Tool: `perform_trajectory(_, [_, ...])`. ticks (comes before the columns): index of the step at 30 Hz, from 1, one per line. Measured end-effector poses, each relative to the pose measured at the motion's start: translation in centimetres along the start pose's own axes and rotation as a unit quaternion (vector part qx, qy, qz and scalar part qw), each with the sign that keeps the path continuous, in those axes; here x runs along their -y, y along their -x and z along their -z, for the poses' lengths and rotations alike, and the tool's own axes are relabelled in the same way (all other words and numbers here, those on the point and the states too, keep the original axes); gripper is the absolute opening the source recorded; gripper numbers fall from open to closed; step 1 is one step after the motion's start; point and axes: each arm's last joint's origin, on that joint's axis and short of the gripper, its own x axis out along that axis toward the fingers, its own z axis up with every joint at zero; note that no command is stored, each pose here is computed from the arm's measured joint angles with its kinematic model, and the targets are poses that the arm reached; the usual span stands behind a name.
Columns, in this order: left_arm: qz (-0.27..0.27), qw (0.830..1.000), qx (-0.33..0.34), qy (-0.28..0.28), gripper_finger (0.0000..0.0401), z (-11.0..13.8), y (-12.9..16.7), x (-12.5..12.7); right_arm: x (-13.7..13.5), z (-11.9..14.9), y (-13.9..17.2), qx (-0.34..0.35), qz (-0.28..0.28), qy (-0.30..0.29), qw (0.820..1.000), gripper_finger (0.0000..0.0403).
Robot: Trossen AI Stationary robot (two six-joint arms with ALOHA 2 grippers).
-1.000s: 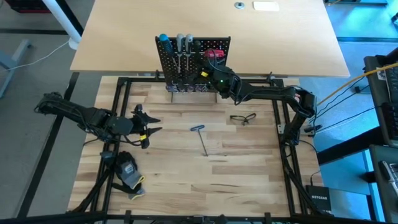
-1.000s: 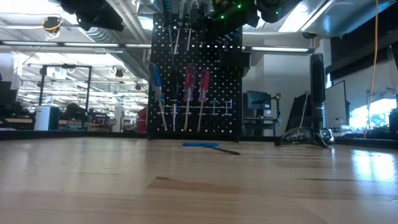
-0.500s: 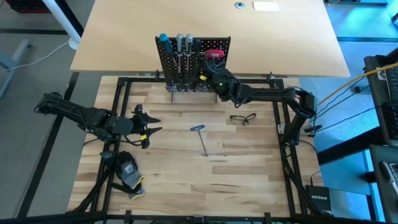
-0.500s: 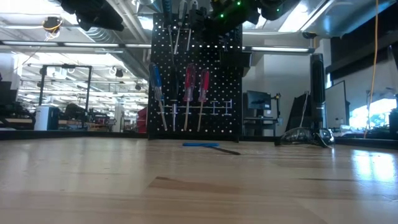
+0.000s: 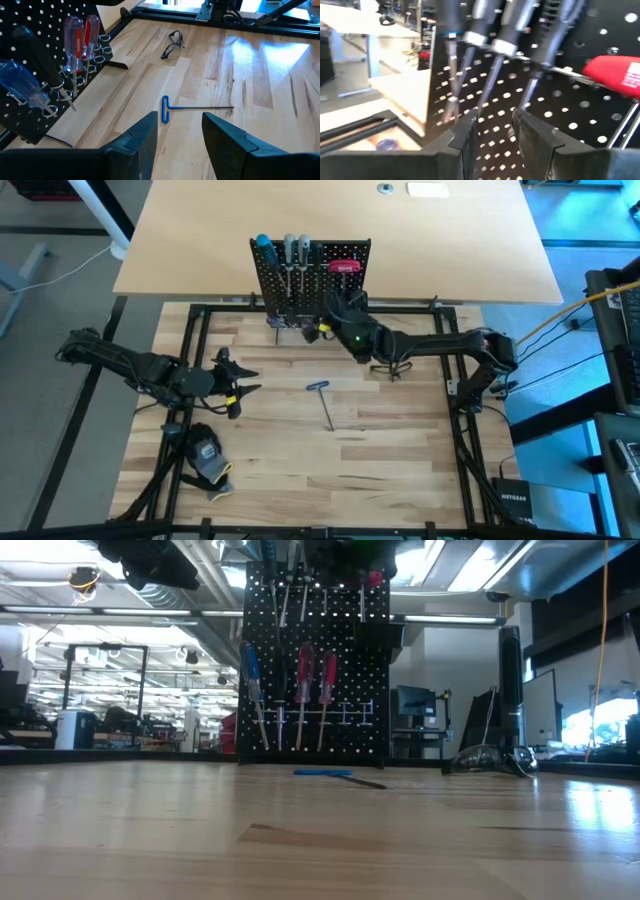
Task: Hang tools onto peg board
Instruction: Hang the blue pick tool on the peg board
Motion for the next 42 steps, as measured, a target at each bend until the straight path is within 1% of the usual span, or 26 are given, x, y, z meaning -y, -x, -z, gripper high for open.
perform_trajectory(5, [0.0, 1.0, 0.0, 0.0, 0.0143, 0.0, 0.0, 0.0, -1.6, -0.9, 3.4, -0.012, -0.049, 0.024, 0.998, 0.0127])
perform_trajectory(8, [0.0, 1.0, 0.0, 0.001, 0.0143, 0.0, 0.0, 0.0, -2.6, -1.1, 6.1, -0.031, -0.084, 0.053, 0.995, 0.0127])
perform_trajectory(11, [0.0, 1.0, 0.0, 0.002, 0.0143, 0.0, 0.0, 0.0, -3.4, -0.8, 8.7, -0.065, -0.123, 0.064, 0.988, 0.013])
perform_trajectory(13, [0.0, 1.0, 0.0, 0.002, 0.0143, 0.0, 0.0, 0.0, -4.0, 0.1, 10.1, -0.103, -0.155, 0.058, 0.981, 0.0141])
perform_trajectory(17, [0.0, 1.0, 0.0, 0.004, 0.0143, 0.0, 0.0, 0.0, -5.5, 2.7, 12.0, -0.191, -0.227, 0.033, 0.954, 0.0173])
perform_trajectory(20, [0.0, 1.0, 0.0, 0.007, 0.0143, 0.0, 0.0, 0.0, -6.9, 5.6, 13.2, -0.243, -0.271, 0.028, 0.931, 0.0193])
perform_trajectory(21, [0.0, 1.0, 0.0, 0.008, 0.0143, 0.0, 0.0, 0.0, -7.3, 6.6, 13.4, -0.26, -0.277, 0.027, 0.925, 0.0197])
perform_trajectory(25, [0.0, 1.0, -0.002, 0.014, 0.0143, 0.0, 0.0, 0.0, -8.3, 10.7, 13.5, -0.321, -0.262, 0.007, 0.91, 0.0198])
perform_trajectory(28, [-0.001, 1.0, -0.004, 0.013, 0.0143, 0.1, -0.1, 0.1, -8.7, 13.8, 12.6, -0.351, -0.234, 0.005, 0.907, 0.0189])
perform_trajectory(32, [-0.004, 1.0, -0.011, 0.007, 0.0143, 0.2, -0.5, 0.3, -9.2, 16.5, 11.0, -0.372, -0.213, -0.016, 0.903, 0.0172])
perform_trajectory(34, [-0.007, 1.0, -0.02, 0.0, 0.0143, 0.4, -0.8, 0.5, -9.4, 18.0, 10.3, -0.389, -0.204, -0.008, 0.898, 0.0162])
perform_trajectory(38, [-0.012, 0.999, -0.037, -0.014, 0.0143, 0.7, -1.7, 1.0, -9.3, 19.7, 9.2, -0.416, -0.191, -0.013, 0.889, 0.0139])
perform_trajectory(42, [-0.017, 0.998, -0.056, -0.039, 0.0143, 1.2, -2.5, 1.5, -9.1, 20.3, 8.3, -0.427, -0.188, -0.027, 0.884, 0.0115])
